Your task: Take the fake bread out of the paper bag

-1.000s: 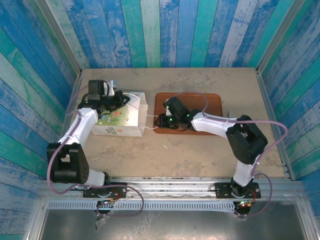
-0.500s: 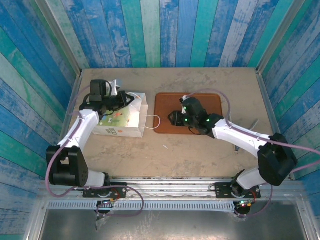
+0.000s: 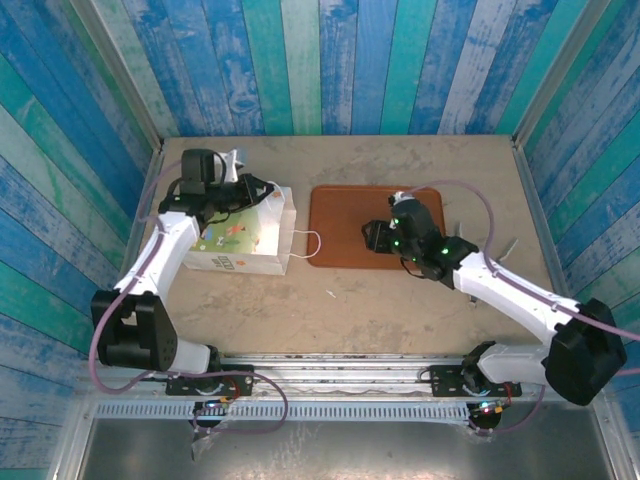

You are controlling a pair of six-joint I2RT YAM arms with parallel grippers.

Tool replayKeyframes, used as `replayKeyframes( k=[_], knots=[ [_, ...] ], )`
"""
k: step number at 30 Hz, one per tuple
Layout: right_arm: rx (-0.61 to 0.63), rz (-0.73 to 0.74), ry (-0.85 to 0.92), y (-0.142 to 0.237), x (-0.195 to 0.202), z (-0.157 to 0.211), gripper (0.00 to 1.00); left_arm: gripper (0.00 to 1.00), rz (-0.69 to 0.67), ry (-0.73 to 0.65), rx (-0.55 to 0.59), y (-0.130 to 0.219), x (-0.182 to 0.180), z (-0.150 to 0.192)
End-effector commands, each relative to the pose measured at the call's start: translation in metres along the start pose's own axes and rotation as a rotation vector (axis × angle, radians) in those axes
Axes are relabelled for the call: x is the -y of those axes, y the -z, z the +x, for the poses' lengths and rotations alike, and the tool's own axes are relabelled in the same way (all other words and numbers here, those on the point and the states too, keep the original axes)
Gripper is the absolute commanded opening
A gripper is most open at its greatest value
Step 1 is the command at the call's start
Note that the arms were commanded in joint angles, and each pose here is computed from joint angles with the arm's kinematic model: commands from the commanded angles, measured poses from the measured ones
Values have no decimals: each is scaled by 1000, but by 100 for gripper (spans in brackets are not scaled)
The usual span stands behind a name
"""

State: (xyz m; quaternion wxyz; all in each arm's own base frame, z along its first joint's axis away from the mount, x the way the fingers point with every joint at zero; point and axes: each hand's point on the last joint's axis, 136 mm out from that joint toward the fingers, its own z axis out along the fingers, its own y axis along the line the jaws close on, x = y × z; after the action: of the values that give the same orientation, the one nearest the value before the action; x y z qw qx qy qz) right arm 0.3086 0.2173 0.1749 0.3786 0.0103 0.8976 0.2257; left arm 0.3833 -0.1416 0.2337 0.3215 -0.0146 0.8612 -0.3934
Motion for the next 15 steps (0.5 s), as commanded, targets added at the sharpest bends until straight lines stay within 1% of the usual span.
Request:
replayKeyframes(
  k=[1, 3, 6, 8, 11, 13, 14, 15],
  knots=[
    [42, 100, 7, 13, 26, -5, 62, 16, -15, -6, -37, -10, -4, 2],
    [81, 156, -13, 23, 41, -10, 64, 13, -19, -7, -43, -10, -4, 3],
    [139, 220, -31, 41, 63, -14, 68, 5, -27, -1, -38, -9, -5, 5],
    [171, 295, -71, 55, 92, -19, 74, 2, -26, 1, -23, -6, -3, 6],
    [185, 357, -118, 71, 124, -15, 80, 0, -21, 5, 19, 1, 2, 4],
    [181, 396, -154, 81, 145, -11, 90, 0, -5, 11, 40, 5, 6, 3],
    [174, 419, -179, 85, 156, -7, 97, 0, 5, 9, 55, 8, 9, 1],
    [161, 444, -205, 89, 168, -2, 100, 0, 11, 14, 69, 10, 11, 0]
  ],
)
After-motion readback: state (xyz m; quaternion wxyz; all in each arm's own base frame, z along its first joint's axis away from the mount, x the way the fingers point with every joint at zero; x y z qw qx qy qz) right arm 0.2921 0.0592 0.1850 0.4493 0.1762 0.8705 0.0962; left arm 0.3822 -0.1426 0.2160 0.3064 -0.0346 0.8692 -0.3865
